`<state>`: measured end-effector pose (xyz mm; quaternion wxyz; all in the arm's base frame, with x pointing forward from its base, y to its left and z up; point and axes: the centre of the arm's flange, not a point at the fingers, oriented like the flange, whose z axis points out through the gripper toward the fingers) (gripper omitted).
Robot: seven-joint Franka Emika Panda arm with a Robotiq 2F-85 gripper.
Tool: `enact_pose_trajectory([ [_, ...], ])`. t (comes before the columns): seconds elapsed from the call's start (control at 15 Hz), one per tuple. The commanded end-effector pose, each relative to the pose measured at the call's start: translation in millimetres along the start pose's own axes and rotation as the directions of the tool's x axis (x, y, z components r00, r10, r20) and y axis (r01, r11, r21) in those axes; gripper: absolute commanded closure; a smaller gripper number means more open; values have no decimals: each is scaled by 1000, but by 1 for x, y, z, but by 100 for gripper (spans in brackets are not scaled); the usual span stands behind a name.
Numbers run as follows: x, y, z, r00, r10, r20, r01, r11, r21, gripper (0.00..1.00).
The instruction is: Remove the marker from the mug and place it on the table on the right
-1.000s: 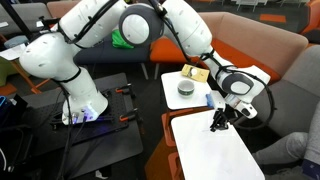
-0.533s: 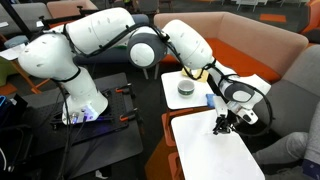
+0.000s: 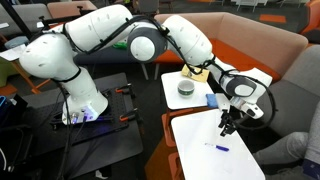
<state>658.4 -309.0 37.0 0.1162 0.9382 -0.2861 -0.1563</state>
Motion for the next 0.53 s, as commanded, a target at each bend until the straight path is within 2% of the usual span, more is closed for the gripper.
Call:
enact_pose_trajectory([
  [0.0, -47, 0, -29, 998, 29, -62, -31, 999, -30, 8],
  [0.07, -52, -3, -35, 998, 32, -61, -34, 999, -34, 1],
  [0.13, -59, -6, -41, 997, 32, -66, -34, 999, -31, 0],
  [0.47, -96, -12, -61, 995, 50, -85, -53, 998, -29, 0],
])
